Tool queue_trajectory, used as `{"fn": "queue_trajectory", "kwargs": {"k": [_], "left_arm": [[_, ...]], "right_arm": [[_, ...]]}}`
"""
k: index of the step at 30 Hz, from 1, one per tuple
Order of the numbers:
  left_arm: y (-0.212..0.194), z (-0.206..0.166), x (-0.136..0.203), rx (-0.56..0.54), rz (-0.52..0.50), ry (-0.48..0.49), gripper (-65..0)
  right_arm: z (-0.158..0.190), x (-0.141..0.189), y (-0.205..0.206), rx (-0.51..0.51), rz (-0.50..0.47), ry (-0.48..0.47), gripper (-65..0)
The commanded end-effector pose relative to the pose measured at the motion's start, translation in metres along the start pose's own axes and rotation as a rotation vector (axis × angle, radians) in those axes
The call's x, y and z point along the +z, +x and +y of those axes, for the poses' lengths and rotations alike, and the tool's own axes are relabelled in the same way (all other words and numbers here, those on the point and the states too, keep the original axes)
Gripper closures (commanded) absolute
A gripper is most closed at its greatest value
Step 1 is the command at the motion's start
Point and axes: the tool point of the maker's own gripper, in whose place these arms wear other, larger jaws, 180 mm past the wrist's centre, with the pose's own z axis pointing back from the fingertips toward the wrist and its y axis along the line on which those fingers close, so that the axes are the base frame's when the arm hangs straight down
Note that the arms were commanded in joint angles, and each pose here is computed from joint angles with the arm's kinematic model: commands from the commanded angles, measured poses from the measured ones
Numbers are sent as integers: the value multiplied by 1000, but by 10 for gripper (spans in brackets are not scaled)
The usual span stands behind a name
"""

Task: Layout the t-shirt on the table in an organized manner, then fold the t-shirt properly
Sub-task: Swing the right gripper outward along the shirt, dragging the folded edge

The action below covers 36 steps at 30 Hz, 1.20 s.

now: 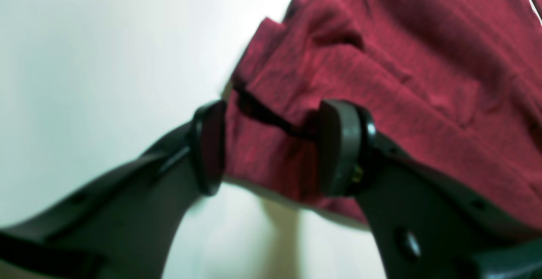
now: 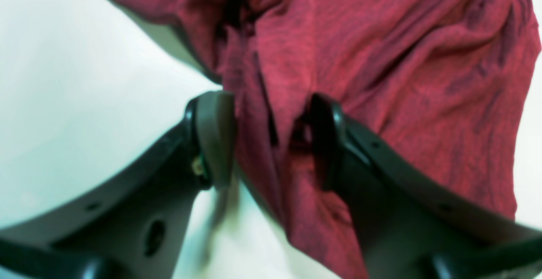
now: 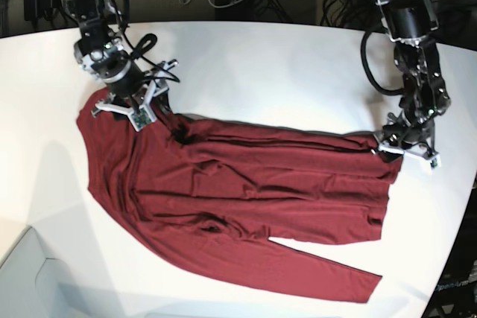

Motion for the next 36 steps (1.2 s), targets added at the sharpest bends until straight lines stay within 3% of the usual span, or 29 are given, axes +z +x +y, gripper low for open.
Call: {"fn": "queue_trajectory", "kwargs": {"k": [1, 10, 12, 16, 26, 36], "left_arm": [[13, -1, -1, 2, -18, -2, -329], [-9, 11, -12, 31, 55, 24, -309], [-9, 9, -12, 31, 52, 21, -237], [-10, 13, -12, 35, 58, 28, 0], [18, 27, -5, 2, 5, 47, -2], [44, 22, 3, -32, -56, 39, -2]], "right_arm": [[-7, 1, 13, 5, -46, -14, -295], [-8, 2, 14, 10, -46, -15, -295], [-7, 3, 13, 10, -46, -14, -294], [-14, 5, 10, 4, -40, -33, -268], [-26, 8, 10, -7, -42, -62, -56], [-44, 17, 37, 65, -102, -91, -11]]}}
